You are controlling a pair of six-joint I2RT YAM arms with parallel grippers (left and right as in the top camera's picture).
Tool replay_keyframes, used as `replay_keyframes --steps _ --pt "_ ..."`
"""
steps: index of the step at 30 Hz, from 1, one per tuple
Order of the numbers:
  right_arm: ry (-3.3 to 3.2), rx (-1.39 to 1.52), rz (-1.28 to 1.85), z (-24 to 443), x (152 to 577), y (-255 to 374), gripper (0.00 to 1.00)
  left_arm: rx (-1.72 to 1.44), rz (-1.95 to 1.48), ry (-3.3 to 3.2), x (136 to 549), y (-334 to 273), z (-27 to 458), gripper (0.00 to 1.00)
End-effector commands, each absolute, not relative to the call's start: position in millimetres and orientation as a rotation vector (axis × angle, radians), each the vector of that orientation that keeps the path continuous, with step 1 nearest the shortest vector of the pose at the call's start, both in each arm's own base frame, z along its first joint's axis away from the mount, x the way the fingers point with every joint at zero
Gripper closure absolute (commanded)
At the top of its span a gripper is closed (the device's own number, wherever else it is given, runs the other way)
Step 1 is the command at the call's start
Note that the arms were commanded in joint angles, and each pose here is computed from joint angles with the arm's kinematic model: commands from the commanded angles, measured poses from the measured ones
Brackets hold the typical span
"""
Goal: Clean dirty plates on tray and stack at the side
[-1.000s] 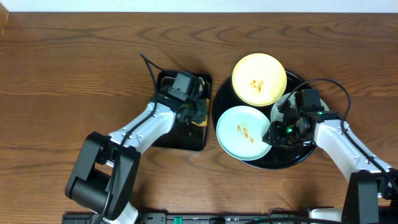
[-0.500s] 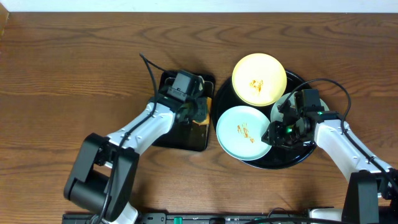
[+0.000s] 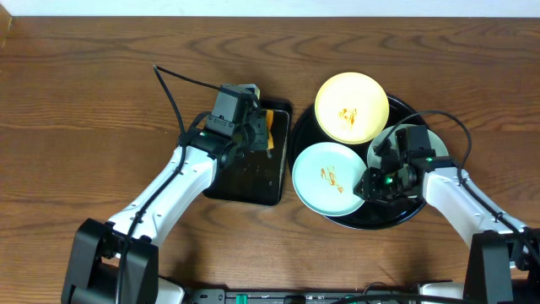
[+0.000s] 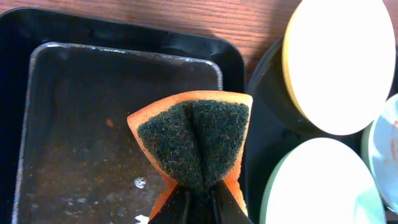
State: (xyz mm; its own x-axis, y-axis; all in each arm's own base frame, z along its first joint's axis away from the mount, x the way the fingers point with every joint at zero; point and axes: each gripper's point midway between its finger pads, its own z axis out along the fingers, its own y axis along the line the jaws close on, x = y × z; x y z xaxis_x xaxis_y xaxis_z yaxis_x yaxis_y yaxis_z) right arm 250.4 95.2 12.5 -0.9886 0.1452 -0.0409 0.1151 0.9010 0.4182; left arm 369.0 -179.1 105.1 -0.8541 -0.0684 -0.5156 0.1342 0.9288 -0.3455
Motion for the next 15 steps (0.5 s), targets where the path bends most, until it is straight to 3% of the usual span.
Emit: replay_keyframes --steps 1,6,15 --pt "3.021 0.268 0.64 5.3 241.6 95.7 0.66 0.067 -0.458 2.505 377.2 -174.7 116.2 0.92" --pt "3.038 0.408 0.556 -3.9 236.1 86.0 0.77 0.06 -0.394 2.516 376.9 -166.5 112.6 0.92" --pt "3.005 0.396 0.565 -3.5 243.7 87.0 0.96 -0.001 -0.22 2.497 384.0 -142.9 110.9 0.92"
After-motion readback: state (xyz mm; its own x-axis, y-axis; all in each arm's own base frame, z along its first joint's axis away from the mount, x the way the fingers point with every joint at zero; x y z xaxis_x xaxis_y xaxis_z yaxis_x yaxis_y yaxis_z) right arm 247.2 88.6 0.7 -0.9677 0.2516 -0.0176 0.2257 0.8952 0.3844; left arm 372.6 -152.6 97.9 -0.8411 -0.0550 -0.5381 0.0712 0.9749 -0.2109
